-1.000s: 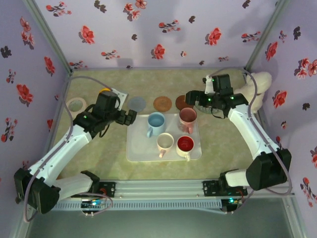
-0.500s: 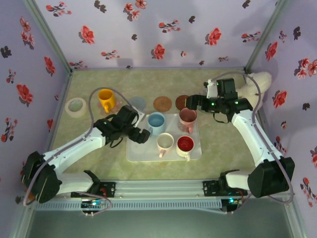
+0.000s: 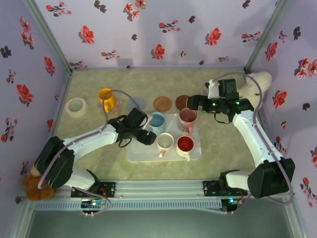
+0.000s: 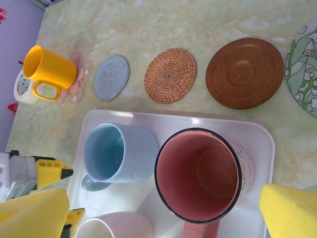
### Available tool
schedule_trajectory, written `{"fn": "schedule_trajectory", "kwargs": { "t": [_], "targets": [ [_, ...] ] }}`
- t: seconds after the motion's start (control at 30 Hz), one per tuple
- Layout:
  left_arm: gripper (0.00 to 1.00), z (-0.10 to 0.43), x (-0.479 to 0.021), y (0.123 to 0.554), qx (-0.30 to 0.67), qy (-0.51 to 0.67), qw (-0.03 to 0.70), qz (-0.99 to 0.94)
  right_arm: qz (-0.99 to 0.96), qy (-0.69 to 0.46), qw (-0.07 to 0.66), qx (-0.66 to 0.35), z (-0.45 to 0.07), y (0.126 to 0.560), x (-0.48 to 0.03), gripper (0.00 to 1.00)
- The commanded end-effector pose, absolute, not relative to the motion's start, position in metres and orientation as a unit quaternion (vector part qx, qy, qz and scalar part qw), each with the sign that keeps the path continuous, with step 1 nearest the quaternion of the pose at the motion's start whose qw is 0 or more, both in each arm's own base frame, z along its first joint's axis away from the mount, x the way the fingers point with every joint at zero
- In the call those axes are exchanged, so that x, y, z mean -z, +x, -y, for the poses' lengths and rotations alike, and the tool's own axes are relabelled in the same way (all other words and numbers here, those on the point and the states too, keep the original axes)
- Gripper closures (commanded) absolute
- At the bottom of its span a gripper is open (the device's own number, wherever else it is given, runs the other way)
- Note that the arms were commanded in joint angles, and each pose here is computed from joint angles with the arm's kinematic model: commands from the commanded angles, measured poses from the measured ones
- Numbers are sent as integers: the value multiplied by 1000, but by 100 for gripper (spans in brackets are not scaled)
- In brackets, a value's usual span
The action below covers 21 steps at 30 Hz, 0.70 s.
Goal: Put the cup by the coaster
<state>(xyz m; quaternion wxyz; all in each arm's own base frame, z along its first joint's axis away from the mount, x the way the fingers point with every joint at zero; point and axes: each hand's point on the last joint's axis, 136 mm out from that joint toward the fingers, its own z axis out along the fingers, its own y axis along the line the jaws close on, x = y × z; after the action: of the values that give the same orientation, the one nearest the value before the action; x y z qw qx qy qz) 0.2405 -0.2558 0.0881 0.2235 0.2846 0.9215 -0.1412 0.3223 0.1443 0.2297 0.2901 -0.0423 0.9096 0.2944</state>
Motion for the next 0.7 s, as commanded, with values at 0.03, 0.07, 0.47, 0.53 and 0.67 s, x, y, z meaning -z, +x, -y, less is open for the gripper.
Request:
{"fn": "schedule_trajectory", "kwargs": {
  "t": [0.03, 0.07, 0.47, 0.53, 0.67],
  "targets": [
    [18, 268, -81, 241, 155, 290, 215, -920, -910, -39, 289, -294, -140, 323, -225, 1],
    [19, 268, -78, 242, 153, 290, 213, -920, -910, -38, 289, -294, -140, 323, -224, 1],
    [32, 272, -61, 258, 141, 302, 192, -923, -913, -30, 287, -288, -137, 331, -219, 1],
    [34, 273, -60, 260, 147, 301, 188, -923, -915, -29, 284, -285, -136, 332, -217, 1],
    [36, 276, -56, 262, 150, 307, 179, -923, -916, -29, 283, -283, -136, 335, -215, 1]
  ]
}}
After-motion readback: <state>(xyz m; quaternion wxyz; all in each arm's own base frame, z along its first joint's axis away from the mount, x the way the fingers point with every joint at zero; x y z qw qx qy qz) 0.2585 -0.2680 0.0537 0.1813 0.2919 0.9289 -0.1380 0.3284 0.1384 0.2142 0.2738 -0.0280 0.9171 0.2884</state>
